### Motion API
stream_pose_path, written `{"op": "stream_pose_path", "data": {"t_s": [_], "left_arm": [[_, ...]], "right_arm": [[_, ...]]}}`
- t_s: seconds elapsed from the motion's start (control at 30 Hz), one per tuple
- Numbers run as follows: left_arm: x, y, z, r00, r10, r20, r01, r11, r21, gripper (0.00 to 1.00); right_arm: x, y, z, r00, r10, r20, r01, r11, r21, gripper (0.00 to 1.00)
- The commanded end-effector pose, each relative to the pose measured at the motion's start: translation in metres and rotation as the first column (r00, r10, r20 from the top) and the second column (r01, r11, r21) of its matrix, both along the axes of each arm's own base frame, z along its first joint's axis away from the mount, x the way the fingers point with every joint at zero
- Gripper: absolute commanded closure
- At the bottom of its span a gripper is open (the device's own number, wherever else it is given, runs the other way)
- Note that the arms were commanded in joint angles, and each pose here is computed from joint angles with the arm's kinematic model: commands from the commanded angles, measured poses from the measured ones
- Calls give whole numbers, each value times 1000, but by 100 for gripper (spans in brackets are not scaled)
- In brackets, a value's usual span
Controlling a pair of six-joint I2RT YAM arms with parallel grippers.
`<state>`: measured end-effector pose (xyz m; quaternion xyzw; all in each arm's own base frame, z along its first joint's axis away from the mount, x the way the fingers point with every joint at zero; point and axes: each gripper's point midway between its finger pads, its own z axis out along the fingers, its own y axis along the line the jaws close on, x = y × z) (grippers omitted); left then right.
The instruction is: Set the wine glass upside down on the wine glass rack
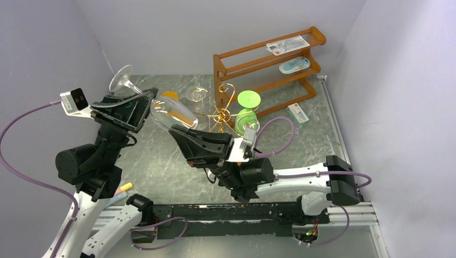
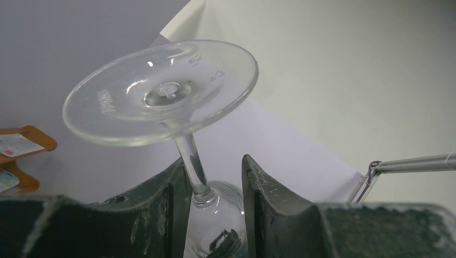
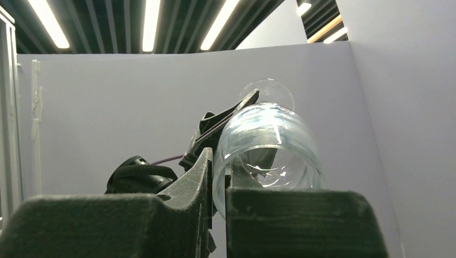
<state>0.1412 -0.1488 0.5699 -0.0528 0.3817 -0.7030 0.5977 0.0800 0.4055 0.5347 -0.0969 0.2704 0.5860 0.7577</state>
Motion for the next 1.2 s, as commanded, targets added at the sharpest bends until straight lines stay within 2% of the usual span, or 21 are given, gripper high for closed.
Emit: {"op": "stream_pose_path", "data": {"t_s": [0.0, 0.23, 0.37, 0.43, 0.63, 0.87, 1.03, 1.17], "left_arm": [[-19, -3, 8, 994, -42, 99, 40, 999, 16, 58], [-21, 2, 7, 994, -13, 105, 12, 1000, 4, 54], [-30, 5, 13, 988, 5, 155, -8, 1000, 15, 69], [-31, 5, 15, 987, 12, 162, -16, 1000, 20, 72], [-32, 7, 14, 986, 16, 164, -17, 1000, 7, 55], [-30, 2, 12, 985, -18, 174, 17, 1000, 8, 65], [-26, -3, 7, 985, -49, 162, 49, 999, 2, 63], [-26, 1, 6, 986, -23, 162, 24, 1000, -1, 60]], "right_arm": [[14, -23, 21, 997, -59, -45, 64, 989, 135, 100], [17, -27, 21, 996, -55, -69, 67, 982, 177, 100], [15, -27, 21, 997, -38, -65, 49, 983, 179, 100], [15, -29, 23, 997, -33, -67, 45, 982, 184, 100], [13, -32, 27, 998, -18, -67, 31, 979, 203, 100], [13, -34, 29, 997, -4, -75, 20, 976, 217, 100], [15, -34, 30, 996, -2, -89, 23, 973, 230, 100], [19, -40, 29, 994, -7, -109, 35, 967, 254, 100]]}}
